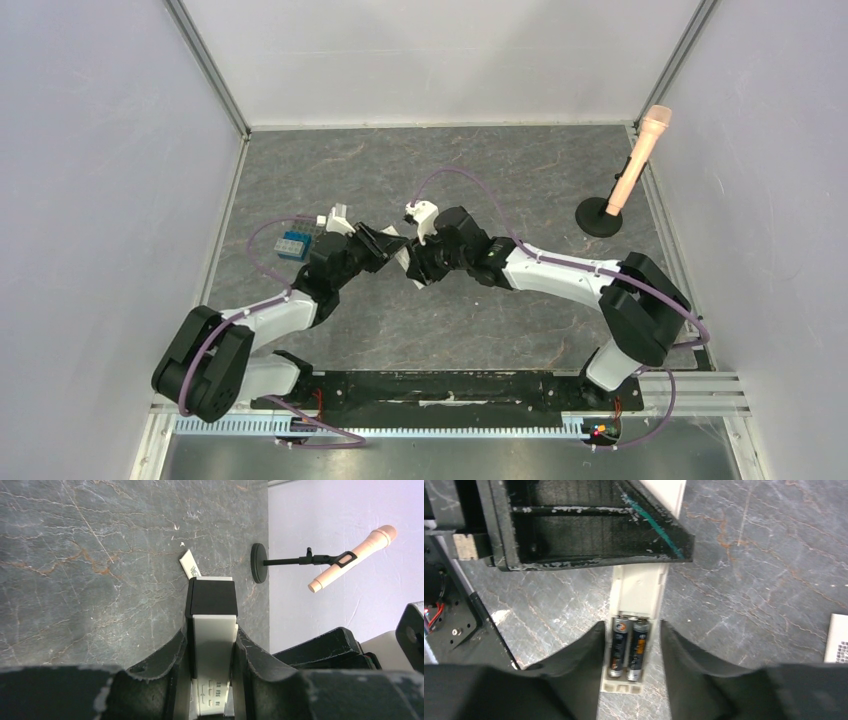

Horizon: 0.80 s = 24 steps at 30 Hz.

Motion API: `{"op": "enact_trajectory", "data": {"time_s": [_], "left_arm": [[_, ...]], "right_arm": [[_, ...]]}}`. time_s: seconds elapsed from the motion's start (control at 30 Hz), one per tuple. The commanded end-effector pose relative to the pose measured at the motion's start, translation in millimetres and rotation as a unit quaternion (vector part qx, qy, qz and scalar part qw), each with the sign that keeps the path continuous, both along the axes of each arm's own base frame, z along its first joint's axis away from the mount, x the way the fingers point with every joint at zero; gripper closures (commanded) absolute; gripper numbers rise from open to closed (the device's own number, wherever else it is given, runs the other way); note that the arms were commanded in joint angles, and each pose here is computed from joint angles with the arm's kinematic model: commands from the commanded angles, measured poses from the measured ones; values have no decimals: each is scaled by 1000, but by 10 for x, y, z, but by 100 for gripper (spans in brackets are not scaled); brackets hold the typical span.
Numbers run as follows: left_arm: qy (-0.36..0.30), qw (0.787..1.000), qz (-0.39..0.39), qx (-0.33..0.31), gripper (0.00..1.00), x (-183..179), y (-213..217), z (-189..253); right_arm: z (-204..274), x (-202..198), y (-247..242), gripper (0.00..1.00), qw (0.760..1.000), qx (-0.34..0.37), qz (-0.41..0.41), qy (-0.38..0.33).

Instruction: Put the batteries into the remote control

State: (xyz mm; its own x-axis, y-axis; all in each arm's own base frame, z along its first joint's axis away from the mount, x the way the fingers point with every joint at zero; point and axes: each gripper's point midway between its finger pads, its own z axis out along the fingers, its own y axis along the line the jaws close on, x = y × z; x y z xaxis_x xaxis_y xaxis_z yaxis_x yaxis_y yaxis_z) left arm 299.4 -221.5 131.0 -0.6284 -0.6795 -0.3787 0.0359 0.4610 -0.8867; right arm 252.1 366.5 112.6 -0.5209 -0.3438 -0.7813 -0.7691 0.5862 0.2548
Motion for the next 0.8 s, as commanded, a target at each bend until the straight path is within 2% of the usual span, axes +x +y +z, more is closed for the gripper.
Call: {"op": "enact_trajectory", "data": {"time_s": [0.0, 0.1, 0.23, 0.4, 0.57, 0.77], "left_arm": [[-28, 999, 13, -25, 84, 15, 15, 220], [-33, 999, 17, -20, 68, -4, 49, 217], [-37, 999, 26, 14, 27, 2, 118, 233], [-6, 988, 104, 112, 24, 11, 534, 183], [25, 951, 208, 226, 23, -21, 1208, 200], [3, 947, 231, 221, 23, -28, 1384, 365]], "right_arm": [[74, 58, 75, 72, 1000, -2, 12, -12], [65, 41, 84, 86, 1000, -6, 20, -8], [55, 59, 39, 94, 999, -24, 31, -24], [-88, 150, -259, 96, 989, -112, 56, -85], [-273, 138, -671, 95, 962, -223, 109, -114], [-421, 58, -901, 92, 925, -293, 197, -138]]}}
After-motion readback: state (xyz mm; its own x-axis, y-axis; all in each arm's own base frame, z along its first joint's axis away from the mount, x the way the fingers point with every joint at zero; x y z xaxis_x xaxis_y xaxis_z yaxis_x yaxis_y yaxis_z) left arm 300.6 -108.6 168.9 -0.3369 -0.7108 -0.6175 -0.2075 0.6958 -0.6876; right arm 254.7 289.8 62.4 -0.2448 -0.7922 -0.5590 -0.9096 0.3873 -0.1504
